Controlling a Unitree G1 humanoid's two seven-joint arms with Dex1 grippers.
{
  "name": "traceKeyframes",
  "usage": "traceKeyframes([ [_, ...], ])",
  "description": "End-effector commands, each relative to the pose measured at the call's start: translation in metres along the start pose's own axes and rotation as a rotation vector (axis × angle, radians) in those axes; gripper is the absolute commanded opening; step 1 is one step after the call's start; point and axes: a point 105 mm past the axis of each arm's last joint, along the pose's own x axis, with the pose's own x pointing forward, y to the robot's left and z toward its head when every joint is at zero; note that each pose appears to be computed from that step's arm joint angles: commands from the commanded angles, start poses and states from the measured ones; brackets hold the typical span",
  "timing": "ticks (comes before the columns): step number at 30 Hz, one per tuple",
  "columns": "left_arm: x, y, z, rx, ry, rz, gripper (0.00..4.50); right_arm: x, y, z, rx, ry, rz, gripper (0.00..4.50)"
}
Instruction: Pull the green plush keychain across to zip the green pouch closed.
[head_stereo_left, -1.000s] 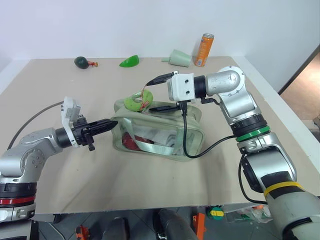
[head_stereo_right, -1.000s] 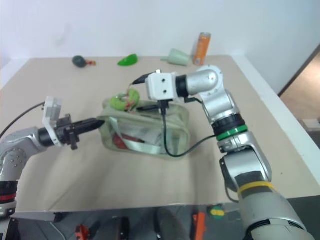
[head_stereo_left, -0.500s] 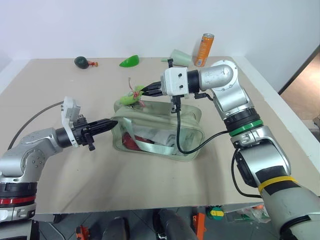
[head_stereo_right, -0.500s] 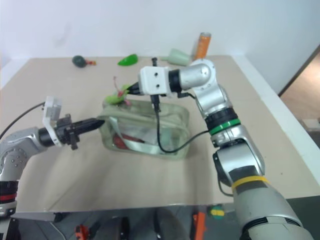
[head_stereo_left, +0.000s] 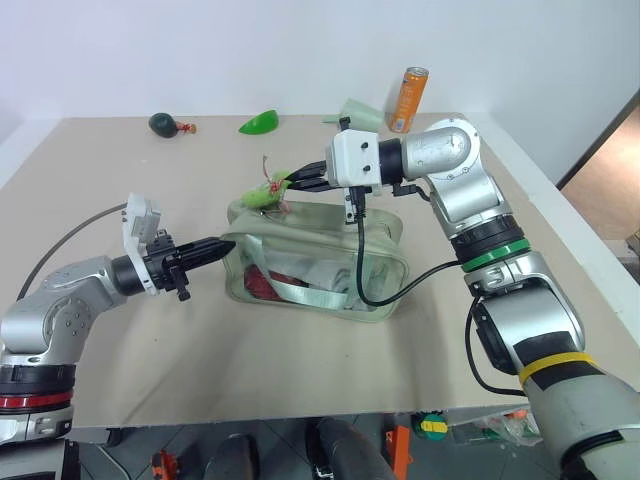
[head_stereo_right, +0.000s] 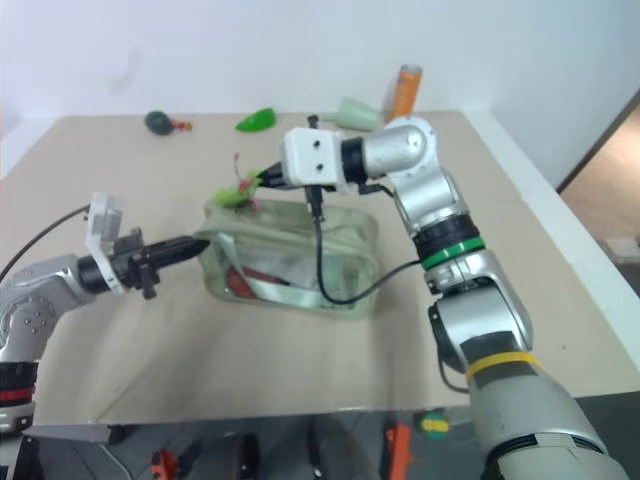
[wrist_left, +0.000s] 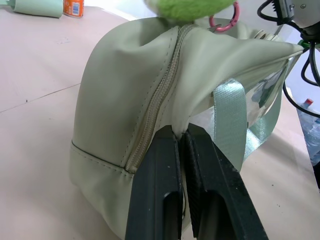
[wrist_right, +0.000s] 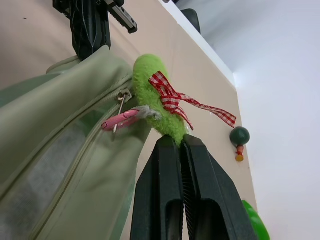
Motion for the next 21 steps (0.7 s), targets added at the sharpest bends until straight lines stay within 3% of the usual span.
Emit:
traceKeyframes([
  [1,0.001,0.003,-0.005,-0.009,0.026,0.024,0.00,-0.019,-0.011,0.027,-0.028,-0.081,-0.043,0.03],
  [9,0.004,0.003,-0.002,-0.010,0.018,0.028,0.00,-0.033,0.031,0.057,0.052,-0.118,0.095,0.03],
  [21,0.011,0.001,0.000,-0.015,0.015,0.013,0.00,-0.035,0.049,0.041,0.138,-0.022,0.075,0.03],
])
